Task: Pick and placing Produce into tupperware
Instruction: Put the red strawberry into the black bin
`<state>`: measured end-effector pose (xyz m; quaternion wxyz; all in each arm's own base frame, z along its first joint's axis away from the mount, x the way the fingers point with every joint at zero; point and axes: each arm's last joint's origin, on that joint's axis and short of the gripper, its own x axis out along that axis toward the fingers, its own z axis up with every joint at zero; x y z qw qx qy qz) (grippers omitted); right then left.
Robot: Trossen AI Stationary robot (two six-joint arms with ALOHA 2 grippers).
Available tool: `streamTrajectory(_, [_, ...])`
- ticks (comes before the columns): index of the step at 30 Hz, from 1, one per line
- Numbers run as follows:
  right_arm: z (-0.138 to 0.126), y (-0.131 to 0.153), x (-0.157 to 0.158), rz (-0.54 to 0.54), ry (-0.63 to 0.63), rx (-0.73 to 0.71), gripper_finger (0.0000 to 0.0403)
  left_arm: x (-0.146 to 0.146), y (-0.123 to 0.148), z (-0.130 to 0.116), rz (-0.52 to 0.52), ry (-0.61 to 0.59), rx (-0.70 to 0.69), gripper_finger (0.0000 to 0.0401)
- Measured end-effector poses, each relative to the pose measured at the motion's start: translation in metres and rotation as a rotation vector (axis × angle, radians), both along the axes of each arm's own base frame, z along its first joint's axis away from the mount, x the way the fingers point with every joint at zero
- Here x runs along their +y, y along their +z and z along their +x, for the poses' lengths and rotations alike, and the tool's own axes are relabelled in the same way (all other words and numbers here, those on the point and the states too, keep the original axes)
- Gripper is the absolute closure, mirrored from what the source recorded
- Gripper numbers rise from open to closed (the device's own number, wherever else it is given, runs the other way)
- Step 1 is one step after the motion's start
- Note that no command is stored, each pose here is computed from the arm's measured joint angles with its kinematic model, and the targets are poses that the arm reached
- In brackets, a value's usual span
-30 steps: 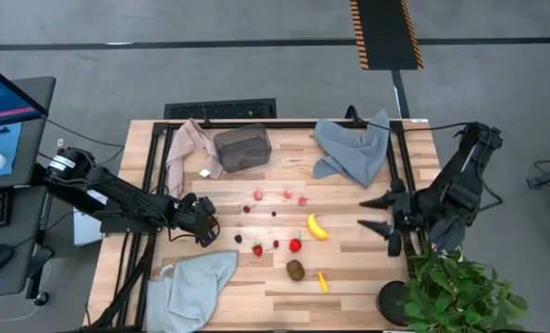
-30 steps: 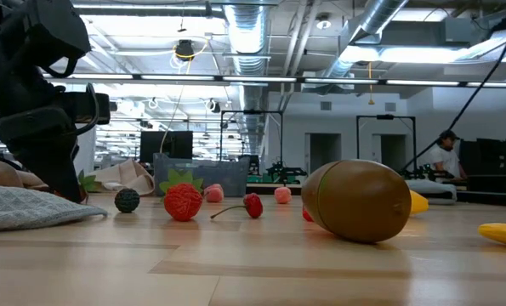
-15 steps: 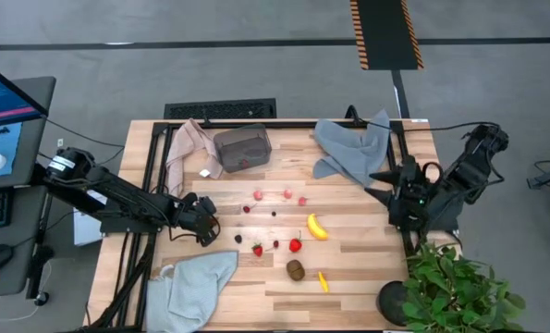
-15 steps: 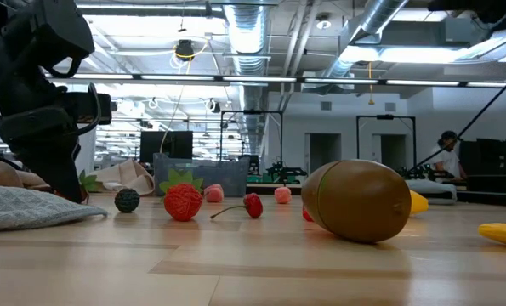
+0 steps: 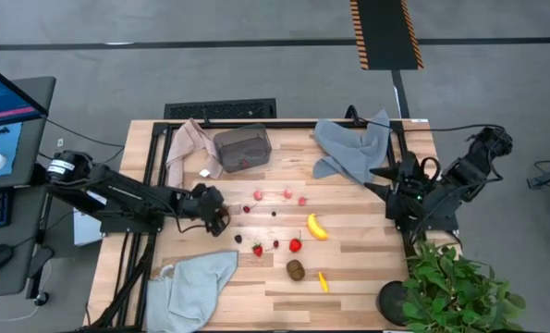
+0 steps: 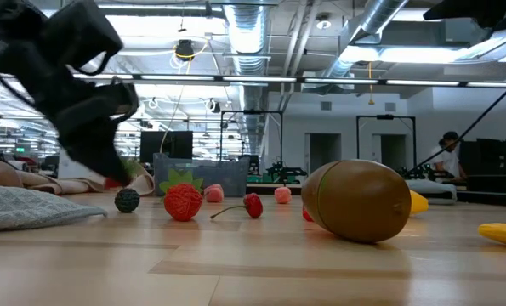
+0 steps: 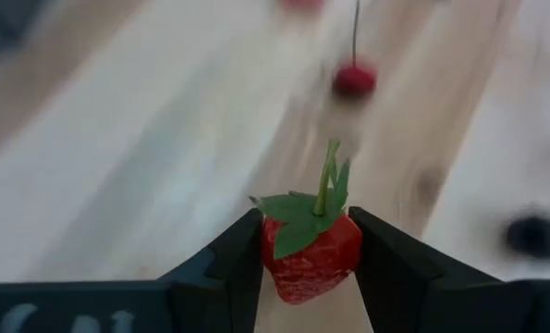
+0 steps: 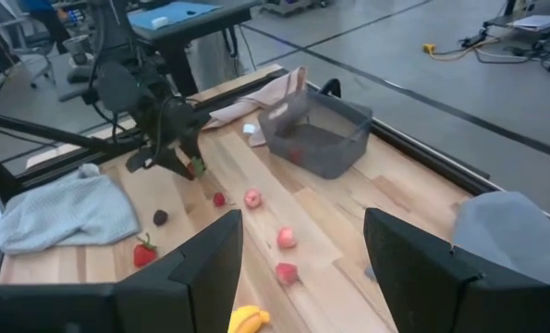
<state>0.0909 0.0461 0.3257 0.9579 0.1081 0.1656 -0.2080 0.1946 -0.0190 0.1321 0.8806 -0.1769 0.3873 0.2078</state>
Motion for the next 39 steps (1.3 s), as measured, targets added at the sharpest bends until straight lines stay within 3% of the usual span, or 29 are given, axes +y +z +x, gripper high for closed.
streamTrajectory(14, [0.008, -0.004, 0.005, -0.007, -0.003, 0.037, 0.0154, 0.070, 0.065, 0.037, 0.256, 0.260, -0.159, 0.0265])
streamTrajectory(22, [0.008, -0.004, 0.005, 0.004, 0.012, 0.046, 0.0154, 0.128, 0.090, 0.033, 0.158, 0.264, -0.237, 0.0264])
streamTrajectory(27, [0.008, -0.004, 0.005, -0.001, 0.014, 0.048, 0.0154, 0.162, 0.077, 0.022, 0.088, 0.344, -0.198, 0.0264])
streamTrajectory(30, [0.008, -0.004, 0.005, -0.001, 0.015, 0.049, 0.0154, 0.176, 0.063, 0.020, -0.007, 0.350, -0.180, 0.0264])
streamTrajectory(39, [0.008, -0.004, 0.005, -0.002, 0.017, 0.052, 0.0154, 0.185, 0.042, 0.026, -0.045, 0.371, -0.140, 0.0244])
